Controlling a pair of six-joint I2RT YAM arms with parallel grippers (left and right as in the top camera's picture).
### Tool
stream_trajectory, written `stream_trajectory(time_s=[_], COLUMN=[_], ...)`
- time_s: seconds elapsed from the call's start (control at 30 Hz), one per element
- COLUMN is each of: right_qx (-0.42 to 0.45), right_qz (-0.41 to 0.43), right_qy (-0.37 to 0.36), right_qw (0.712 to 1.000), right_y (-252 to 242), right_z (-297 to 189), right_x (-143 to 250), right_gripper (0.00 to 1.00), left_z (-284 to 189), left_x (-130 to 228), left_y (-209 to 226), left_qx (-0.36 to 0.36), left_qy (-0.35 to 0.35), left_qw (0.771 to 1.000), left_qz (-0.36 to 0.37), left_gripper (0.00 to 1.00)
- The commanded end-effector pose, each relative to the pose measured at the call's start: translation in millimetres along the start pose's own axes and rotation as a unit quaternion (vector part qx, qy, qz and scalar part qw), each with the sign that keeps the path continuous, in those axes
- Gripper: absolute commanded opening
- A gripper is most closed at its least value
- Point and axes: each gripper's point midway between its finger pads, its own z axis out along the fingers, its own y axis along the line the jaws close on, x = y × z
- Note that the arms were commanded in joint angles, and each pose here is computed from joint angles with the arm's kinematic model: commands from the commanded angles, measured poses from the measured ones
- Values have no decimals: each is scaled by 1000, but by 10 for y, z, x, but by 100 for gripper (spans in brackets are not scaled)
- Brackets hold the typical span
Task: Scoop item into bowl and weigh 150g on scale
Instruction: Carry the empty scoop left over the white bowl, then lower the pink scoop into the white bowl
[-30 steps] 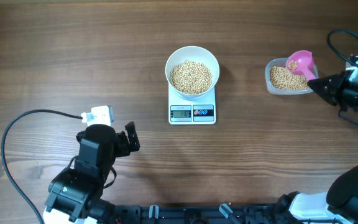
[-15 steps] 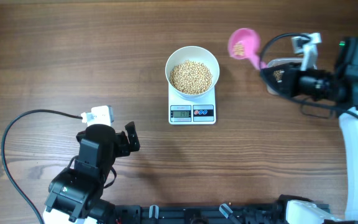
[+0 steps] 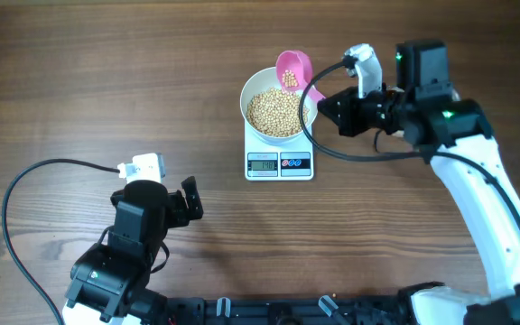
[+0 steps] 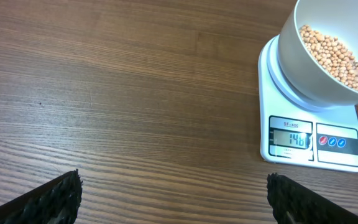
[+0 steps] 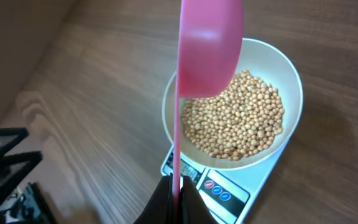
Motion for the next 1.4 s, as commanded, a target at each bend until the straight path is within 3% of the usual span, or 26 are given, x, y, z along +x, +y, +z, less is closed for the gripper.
stream_trajectory(time_s=[0.0, 0.27, 0.6, 0.93, 1.37], right_qx=[8, 92, 113, 121, 139], right_qz=[-13, -110, -113, -180, -179], right_qy=[12, 42, 57, 76, 76], right_qw=[1000, 989, 985, 973, 971], right_y=[-104, -209, -300, -209, -266], right_z=[123, 314, 412, 476, 461], right_x=[34, 111, 165, 216, 208], right_gripper=[4, 4, 4, 4, 4], left_z=[13, 13, 13, 13, 13], left_x=[6, 6, 6, 6, 6], left_y=[40, 40, 40, 40, 40], left_qx=[-9, -9, -9, -9, -9], left_qy=[-1, -1, -1, -1, -1], left_qw=[1000, 1000, 1000, 1000, 1000], left_qz=[4, 4, 4, 4, 4], left_gripper=[100, 100, 100, 100, 100])
